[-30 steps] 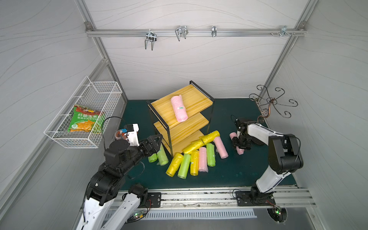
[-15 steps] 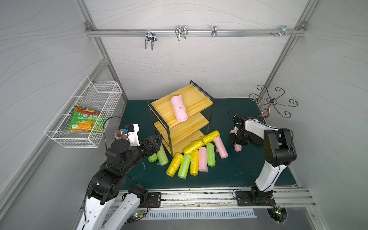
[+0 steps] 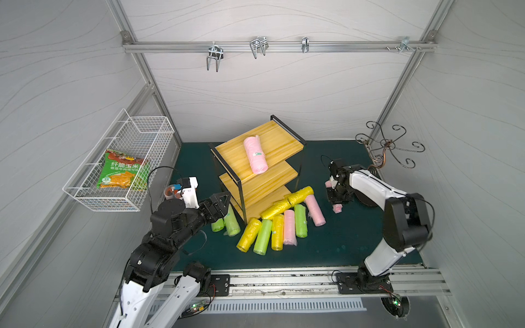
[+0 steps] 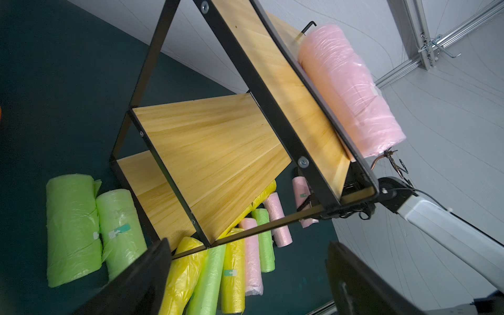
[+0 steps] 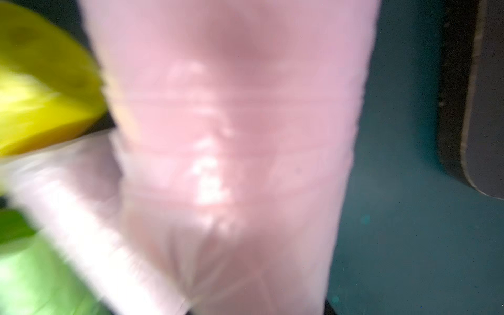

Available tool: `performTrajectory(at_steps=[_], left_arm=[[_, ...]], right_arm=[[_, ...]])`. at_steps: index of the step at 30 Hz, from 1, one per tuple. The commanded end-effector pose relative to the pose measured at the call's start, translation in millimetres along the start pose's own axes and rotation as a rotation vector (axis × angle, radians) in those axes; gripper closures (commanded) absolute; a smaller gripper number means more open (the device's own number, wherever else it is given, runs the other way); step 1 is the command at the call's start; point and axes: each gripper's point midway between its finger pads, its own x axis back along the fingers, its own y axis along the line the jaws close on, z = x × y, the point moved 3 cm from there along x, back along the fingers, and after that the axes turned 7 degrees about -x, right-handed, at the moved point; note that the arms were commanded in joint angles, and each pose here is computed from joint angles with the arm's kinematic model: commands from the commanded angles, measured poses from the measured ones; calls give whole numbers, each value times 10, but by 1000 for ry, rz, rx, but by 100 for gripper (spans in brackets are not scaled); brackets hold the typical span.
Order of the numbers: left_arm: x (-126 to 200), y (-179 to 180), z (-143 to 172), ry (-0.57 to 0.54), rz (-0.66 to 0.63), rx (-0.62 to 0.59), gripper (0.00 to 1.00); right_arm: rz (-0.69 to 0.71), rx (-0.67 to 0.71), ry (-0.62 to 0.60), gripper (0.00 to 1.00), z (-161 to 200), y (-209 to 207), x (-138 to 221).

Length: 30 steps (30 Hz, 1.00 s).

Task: Sort the rolls of trash bags by color and place them on the shelf
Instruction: Pick up the roll of trash bags from the center of the board, then place the roll of trash bags on the shelf.

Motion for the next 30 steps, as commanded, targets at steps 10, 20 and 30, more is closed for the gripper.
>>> performTrajectory(at_steps=[10, 20, 30], left_arm=[[30, -126, -163, -58, 49, -2, 8], [18, -162, -200, -56, 58, 6, 9], [-5, -135, -187, -54, 46, 8, 9]], right_arm=[[-534, 154, -592, 100, 12, 477, 2560], [-1027, 372, -671, 100, -20, 1233, 3382], [-1258, 479, -549, 100, -241, 1894, 3613]])
